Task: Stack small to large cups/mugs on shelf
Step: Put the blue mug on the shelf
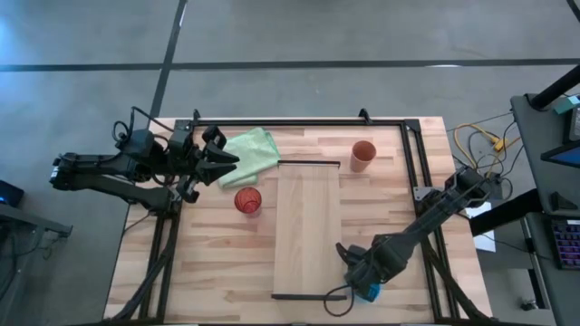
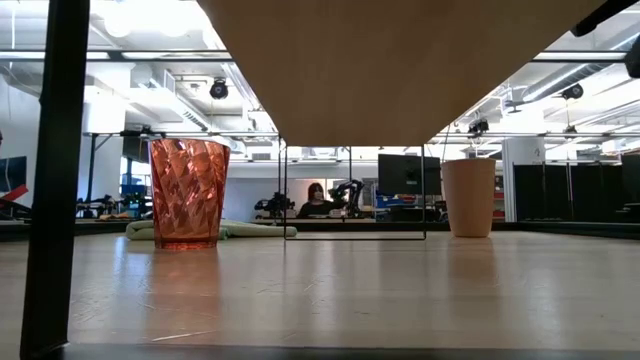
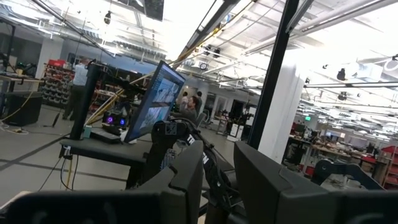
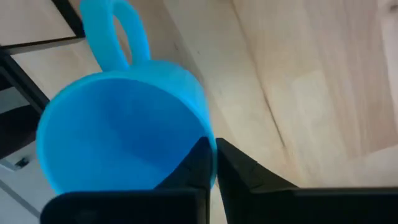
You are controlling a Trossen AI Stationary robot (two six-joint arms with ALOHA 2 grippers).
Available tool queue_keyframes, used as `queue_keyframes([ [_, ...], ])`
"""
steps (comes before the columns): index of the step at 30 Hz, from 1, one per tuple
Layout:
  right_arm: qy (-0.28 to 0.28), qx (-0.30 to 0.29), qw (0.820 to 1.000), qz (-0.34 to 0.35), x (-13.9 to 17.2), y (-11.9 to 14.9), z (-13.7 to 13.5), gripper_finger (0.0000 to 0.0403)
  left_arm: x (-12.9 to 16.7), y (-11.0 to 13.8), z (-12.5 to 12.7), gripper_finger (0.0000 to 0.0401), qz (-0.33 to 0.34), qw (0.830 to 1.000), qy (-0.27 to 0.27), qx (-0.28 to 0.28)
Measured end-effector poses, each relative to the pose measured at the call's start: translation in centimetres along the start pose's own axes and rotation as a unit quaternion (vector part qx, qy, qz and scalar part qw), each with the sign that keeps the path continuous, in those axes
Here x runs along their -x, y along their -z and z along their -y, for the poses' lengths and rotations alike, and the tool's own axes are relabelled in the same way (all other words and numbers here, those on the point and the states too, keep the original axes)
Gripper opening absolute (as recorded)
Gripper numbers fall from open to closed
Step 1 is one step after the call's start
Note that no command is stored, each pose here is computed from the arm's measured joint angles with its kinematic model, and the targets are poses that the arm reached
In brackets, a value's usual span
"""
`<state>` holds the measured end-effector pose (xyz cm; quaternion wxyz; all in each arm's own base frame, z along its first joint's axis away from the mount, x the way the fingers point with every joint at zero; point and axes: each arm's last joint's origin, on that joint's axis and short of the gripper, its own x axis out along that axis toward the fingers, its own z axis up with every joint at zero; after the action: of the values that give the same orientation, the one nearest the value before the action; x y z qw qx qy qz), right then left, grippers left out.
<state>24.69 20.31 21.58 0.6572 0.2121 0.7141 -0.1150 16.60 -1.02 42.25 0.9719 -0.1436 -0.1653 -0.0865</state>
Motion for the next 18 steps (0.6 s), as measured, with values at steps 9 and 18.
queue_keyframes([
  [9, 0.054, -0.009, 0.998, -0.027, 5.3, 1.1, 0.5, 0.001, 0.0, 0.0, 0.0, 0.0077, 0.001, 1.0, 0.0, 0.0],
  [18, 0.077, -0.049, 0.995, 0.027, 10.4, 2.0, 2.5, 0.0009, 0.0, 0.0, 0.0, 0.0077, 0.001, 1.0, 0.0, 0.0],
])
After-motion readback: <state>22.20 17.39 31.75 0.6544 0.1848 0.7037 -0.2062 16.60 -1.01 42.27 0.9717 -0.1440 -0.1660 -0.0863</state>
